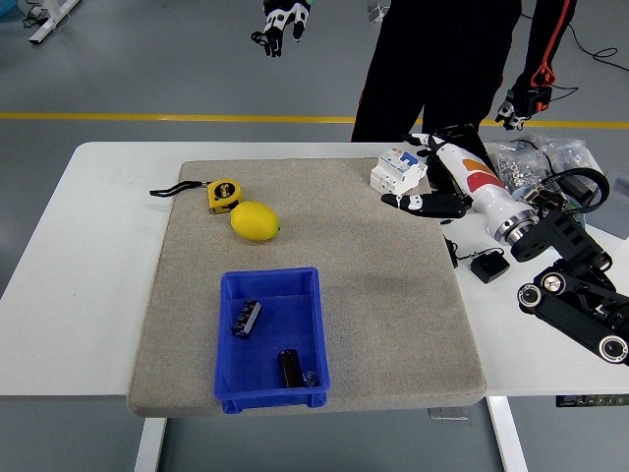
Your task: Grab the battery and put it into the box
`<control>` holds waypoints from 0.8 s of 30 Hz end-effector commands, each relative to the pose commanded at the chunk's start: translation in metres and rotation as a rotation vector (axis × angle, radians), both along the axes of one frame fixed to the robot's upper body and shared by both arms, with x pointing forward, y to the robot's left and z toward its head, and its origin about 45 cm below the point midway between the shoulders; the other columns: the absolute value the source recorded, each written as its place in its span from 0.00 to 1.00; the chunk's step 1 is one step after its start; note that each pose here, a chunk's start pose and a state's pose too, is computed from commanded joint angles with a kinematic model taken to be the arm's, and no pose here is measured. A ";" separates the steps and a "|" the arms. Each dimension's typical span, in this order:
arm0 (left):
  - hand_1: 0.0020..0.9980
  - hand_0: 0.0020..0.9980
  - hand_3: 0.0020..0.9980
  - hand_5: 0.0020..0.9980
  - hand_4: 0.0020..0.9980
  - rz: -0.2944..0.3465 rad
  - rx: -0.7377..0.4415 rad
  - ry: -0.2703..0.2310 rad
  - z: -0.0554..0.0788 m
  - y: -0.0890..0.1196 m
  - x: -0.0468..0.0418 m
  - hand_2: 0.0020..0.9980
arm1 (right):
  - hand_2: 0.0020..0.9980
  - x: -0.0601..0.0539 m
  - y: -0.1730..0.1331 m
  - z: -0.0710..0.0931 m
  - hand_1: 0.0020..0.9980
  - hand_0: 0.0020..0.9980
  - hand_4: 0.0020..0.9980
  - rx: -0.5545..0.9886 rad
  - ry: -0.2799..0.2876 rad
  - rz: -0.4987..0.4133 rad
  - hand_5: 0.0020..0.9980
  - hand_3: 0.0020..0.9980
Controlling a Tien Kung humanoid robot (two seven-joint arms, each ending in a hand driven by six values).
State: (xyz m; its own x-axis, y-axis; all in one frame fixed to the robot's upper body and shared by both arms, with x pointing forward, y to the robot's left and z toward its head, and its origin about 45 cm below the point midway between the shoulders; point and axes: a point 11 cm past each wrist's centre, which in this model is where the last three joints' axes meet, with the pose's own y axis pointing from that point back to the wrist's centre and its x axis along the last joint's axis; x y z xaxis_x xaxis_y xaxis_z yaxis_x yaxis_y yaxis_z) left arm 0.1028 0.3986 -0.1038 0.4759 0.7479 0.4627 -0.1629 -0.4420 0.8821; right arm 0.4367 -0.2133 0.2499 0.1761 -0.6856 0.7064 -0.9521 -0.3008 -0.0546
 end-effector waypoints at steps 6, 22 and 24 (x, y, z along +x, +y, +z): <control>0.66 0.66 0.58 0.58 0.62 -0.001 -0.002 -0.001 0.000 -0.001 0.0009 0.66 | 0.84 -0.007 -0.008 -0.011 0.80 0.79 1.00 0.296 0.093 -0.053 0.69 0.87; 0.66 0.66 0.58 0.57 0.62 0.003 -0.004 -0.017 0.000 -0.005 0.0047 0.66 | 0.86 -0.031 -0.020 -0.049 0.83 0.86 1.00 0.812 0.329 -0.142 0.80 0.90; 0.66 0.66 0.58 0.57 0.62 0.002 -0.004 -0.019 0.000 -0.005 0.0057 0.66 | 0.86 -0.033 -0.020 -0.052 0.83 0.86 1.00 0.822 0.330 -0.141 0.80 0.90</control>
